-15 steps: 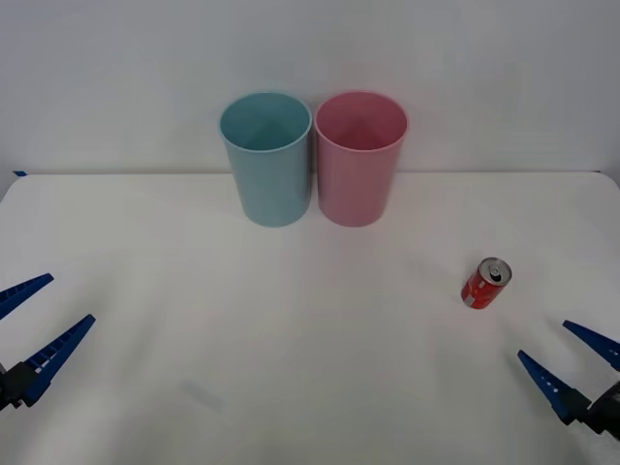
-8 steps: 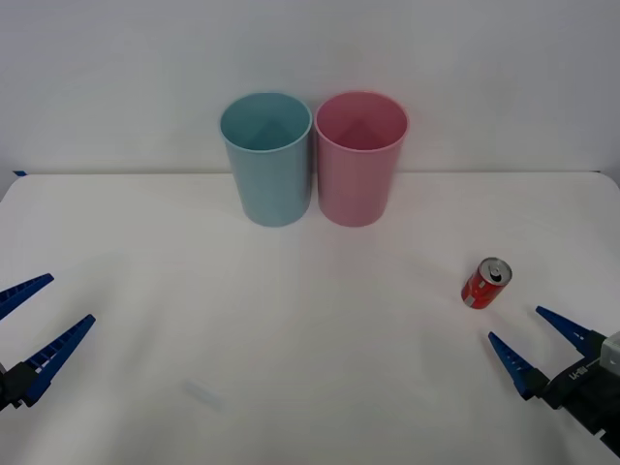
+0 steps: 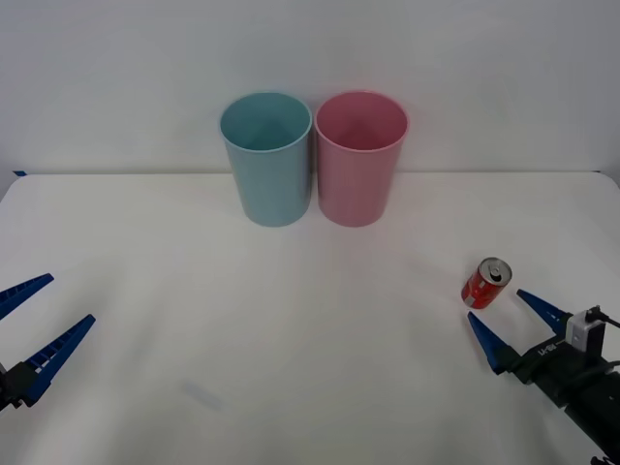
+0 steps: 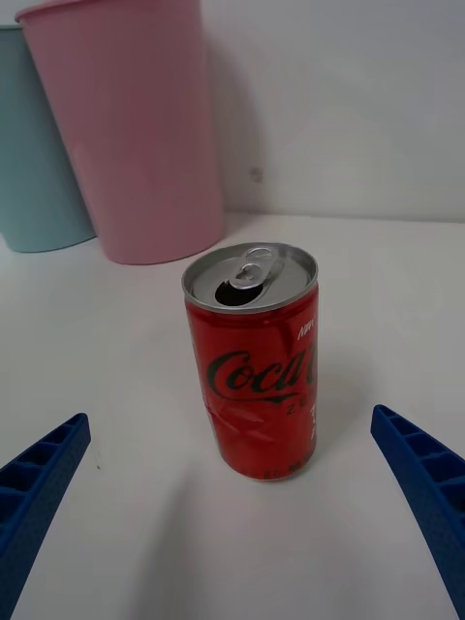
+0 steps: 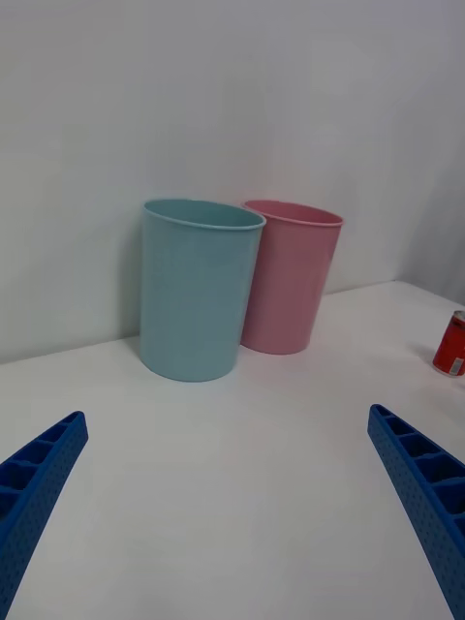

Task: Grasp the object on the table and drop it into the matching bin: aluminum can to the light blue bin, PET bottle to the pink bin.

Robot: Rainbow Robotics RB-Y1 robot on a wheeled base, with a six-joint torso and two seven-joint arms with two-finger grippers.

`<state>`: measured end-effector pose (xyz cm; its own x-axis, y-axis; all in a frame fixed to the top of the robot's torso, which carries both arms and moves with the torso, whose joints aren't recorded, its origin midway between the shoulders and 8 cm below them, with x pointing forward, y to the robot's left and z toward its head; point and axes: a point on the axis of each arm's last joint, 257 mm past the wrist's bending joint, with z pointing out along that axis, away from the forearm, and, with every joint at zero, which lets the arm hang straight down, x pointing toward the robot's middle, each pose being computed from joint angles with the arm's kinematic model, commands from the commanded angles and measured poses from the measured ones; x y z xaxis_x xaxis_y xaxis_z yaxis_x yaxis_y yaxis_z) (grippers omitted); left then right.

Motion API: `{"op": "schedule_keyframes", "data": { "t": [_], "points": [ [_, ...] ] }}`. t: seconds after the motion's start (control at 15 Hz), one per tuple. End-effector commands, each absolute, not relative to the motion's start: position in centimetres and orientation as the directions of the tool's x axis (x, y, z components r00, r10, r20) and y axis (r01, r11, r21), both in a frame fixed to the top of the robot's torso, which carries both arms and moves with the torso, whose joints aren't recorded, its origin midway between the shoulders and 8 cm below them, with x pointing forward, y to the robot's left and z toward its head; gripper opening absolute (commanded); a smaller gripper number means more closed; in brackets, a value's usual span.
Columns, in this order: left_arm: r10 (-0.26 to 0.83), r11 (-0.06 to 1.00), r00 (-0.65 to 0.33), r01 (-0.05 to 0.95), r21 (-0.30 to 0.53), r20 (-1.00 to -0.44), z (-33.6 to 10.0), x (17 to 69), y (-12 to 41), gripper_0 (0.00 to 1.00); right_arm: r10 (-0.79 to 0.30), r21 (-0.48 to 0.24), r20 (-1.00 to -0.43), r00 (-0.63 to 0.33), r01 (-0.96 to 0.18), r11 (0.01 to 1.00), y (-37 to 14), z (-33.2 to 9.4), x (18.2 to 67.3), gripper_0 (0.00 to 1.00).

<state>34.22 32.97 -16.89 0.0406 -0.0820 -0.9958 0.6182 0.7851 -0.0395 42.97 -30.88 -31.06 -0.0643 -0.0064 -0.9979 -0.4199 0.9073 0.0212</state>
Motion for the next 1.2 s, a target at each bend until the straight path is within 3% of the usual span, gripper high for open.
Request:
{"op": "schedule_keyframes", "data": {
  "t": [0.07,1.2],
  "points": [
    [-0.082,0.785,0.041,0.618,-0.039,-0.996,-16.9,34.2,33.0,1.00,-0.008,0.017,-0.998,-0.062,-0.398,0.917,-30.5,-31.1,44.1,1.00],
    [-0.082,0.785,0.041,0.618,-0.039,-0.996,-16.9,34.2,33.0,1.00,-0.021,0.007,-0.997,-0.073,-0.360,0.933,-28.4,-31.5,49.5,1.00]
  ]
}}
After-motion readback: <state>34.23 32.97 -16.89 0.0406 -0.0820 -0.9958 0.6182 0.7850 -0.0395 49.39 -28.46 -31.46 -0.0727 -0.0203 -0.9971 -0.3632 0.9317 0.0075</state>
